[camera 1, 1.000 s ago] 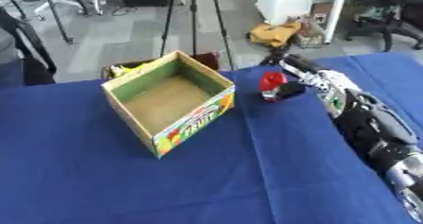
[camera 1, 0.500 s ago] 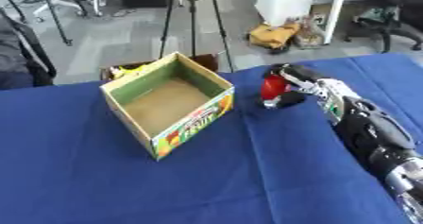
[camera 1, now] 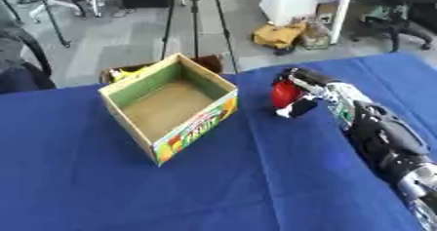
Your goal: Pick up objects on the table and place them in the box.
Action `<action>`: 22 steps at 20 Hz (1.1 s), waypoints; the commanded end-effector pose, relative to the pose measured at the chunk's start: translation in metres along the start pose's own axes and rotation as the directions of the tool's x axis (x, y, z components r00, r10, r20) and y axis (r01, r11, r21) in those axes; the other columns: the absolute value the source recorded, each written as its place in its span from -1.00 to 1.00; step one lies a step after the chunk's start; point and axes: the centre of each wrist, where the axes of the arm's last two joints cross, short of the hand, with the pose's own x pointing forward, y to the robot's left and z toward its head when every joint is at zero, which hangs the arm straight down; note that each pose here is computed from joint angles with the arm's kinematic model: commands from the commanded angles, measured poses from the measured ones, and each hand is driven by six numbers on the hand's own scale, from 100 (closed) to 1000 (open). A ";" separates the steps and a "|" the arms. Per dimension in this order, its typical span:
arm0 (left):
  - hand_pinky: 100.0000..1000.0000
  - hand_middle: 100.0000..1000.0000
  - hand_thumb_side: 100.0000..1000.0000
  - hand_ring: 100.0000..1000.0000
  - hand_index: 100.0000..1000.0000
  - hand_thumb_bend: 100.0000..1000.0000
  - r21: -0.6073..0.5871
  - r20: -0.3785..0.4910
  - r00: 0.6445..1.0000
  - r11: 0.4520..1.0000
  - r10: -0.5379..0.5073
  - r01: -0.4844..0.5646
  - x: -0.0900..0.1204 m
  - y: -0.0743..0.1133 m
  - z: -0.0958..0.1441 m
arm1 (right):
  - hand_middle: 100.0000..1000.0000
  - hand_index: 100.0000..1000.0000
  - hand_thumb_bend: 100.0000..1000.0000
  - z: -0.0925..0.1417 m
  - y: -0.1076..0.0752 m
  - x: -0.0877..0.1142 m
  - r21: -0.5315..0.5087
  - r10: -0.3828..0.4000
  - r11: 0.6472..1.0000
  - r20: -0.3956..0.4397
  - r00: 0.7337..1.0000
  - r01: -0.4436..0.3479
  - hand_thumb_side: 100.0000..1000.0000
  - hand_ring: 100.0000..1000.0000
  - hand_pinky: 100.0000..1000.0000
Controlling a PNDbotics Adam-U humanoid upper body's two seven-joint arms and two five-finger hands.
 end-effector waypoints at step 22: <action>0.01 0.08 0.94 0.02 0.46 0.14 -0.028 0.042 0.999 1.000 0.008 -0.007 0.009 -0.006 -0.004 | 0.48 0.54 -0.89 -0.077 -0.079 0.152 -0.054 -0.038 0.996 0.509 0.860 0.076 -1.00 -0.46 -0.72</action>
